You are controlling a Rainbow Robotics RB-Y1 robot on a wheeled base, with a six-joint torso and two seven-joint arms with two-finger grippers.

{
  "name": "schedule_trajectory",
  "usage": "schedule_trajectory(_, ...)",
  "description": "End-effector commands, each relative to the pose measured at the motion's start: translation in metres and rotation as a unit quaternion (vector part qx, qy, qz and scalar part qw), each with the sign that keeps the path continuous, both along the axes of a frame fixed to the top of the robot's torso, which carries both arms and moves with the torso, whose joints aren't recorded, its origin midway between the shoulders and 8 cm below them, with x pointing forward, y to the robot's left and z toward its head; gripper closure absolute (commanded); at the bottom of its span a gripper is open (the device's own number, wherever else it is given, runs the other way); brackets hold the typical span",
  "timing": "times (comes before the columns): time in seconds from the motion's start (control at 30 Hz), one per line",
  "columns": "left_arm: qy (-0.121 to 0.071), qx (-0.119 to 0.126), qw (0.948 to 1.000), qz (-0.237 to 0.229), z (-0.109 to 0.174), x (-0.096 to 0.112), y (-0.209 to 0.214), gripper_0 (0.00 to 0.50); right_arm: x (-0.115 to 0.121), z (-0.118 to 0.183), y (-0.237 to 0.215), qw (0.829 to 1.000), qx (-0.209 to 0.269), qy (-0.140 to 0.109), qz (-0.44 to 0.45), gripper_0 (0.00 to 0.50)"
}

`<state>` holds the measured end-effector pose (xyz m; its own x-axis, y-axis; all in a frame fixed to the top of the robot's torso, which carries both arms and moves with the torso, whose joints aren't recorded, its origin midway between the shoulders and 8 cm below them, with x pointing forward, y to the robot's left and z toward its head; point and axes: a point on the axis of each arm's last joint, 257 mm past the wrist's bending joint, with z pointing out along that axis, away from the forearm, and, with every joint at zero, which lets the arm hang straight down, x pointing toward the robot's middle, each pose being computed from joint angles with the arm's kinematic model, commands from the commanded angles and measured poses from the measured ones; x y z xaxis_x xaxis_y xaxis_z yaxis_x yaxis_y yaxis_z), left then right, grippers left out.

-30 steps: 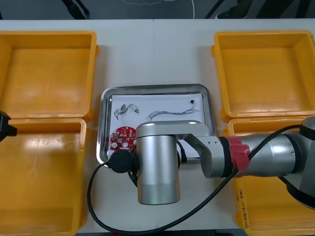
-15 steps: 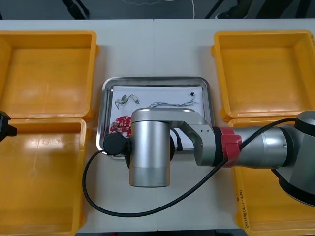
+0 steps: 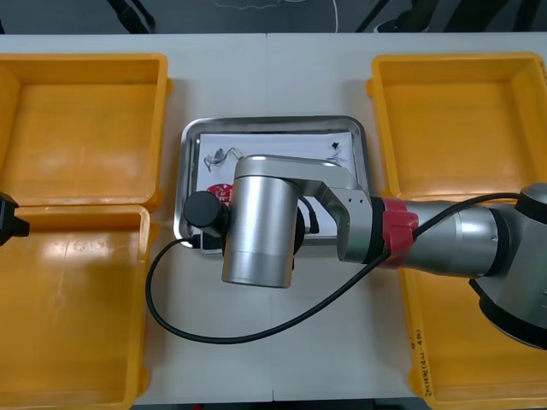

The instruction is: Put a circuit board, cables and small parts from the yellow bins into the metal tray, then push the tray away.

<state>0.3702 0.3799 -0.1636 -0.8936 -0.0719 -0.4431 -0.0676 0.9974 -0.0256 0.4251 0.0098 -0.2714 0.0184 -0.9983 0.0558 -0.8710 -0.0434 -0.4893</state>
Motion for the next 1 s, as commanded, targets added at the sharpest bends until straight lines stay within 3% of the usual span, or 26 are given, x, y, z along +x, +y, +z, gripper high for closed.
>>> schedule_trajectory(0.03,-0.007,0.035,0.9994,0.001,0.012,-0.006,0.020,0.000,0.015,0.032,0.025,0.999,0.017,-0.022,0.025,0.500)
schedule_trajectory(1.0,-0.007,0.035,0.9994,0.001,0.012,-0.006,0.020,0.000,0.069,0.055,0.038,0.997,0.029,-0.056,0.045,0.500)
